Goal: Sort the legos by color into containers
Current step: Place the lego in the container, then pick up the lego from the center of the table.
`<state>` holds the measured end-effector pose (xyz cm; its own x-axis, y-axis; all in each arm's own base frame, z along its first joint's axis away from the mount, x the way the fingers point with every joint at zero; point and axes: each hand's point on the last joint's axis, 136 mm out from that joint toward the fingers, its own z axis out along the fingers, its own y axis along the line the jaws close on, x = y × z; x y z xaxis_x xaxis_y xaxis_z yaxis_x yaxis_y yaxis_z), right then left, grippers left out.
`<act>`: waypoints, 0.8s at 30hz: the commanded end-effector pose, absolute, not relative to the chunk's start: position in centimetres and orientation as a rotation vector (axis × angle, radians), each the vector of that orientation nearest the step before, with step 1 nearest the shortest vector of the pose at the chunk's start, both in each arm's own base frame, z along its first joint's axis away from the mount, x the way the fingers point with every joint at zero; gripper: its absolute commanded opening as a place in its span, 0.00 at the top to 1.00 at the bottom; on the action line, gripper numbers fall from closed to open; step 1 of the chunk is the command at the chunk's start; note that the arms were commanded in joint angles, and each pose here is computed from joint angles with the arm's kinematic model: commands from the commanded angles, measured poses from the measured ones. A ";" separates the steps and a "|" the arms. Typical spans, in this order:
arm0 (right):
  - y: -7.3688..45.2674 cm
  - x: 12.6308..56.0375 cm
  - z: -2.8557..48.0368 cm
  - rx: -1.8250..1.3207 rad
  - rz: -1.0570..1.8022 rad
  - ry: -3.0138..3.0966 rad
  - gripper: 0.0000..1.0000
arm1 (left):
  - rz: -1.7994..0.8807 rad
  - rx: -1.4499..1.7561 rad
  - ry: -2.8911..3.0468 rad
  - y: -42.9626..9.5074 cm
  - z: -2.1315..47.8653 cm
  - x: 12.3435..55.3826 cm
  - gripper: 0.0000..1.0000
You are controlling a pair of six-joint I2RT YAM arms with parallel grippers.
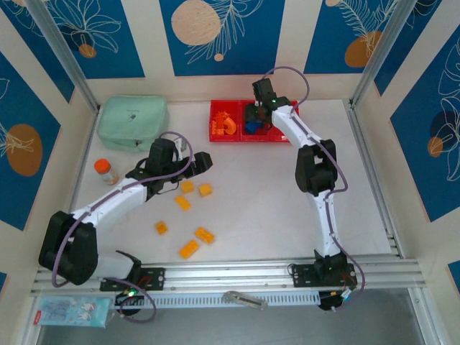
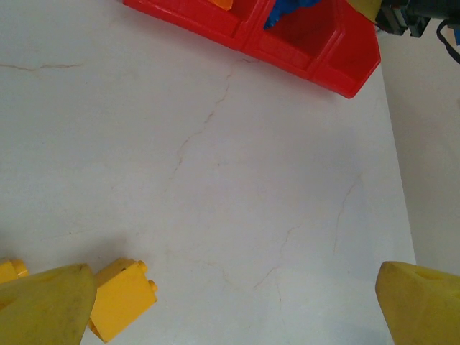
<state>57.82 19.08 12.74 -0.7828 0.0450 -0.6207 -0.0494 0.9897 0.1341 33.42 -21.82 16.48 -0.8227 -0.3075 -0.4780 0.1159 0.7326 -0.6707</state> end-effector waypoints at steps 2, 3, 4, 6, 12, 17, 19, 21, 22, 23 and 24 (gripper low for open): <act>19.6 56.5 17.4 -0.049 0.224 2.394 0.36 | -0.990 -0.086 2.301 -22.4 18.7 33.4 0.01; 19.5 56.3 17.9 -0.043 0.225 2.391 0.36 | -0.989 -0.085 2.297 -22.3 18.9 33.2 0.01; 19.5 56.0 18.3 -0.041 0.234 2.390 0.36 | -0.988 -0.083 2.293 -22.2 19.1 33.1 0.01; 20.0 54.9 18.8 -0.058 0.245 2.399 0.36 | -0.980 -0.088 2.289 -21.8 19.2 32.7 0.01; 22.0 48.5 18.5 -0.088 0.329 2.445 0.31 | -0.944 -0.105 2.279 -20.3 19.6 31.0 0.01; 25.0 41.9 16.9 -0.177 0.394 2.516 0.28 | -0.884 -0.129 2.297 -18.4 19.1 28.7 0.01; 26.7 39.2 15.9 -0.210 0.448 2.556 0.27 | -0.855 -0.145 2.306 -17.4 18.8 27.6 0.01; 28.5 36.9 14.8 -0.249 0.489 2.590 0.26 | -0.832 -0.164 2.308 -16.6 18.5 26.7 0.01; 29.3 35.7 13.8 -0.271 0.489 2.612 0.26 | -0.816 -0.180 2.312 -16.1 18.2 26.2 0.01; 30.2 34.7 13.2 -0.295 0.499 2.624 0.25 | -0.803 -0.197 2.314 -15.6 18.0 25.8 0.01; 31.3 33.6 12.3 -0.338 0.510 2.638 0.24 | -0.793 -0.213 2.313 -15.2 17.9 25.3 0.01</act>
<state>36.13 29.02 13.24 -0.8578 -0.1441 -0.4933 -0.2929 0.9259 0.2387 26.68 -16.79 19.63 -0.7487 -0.3469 -0.5649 0.1259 0.7622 -0.6350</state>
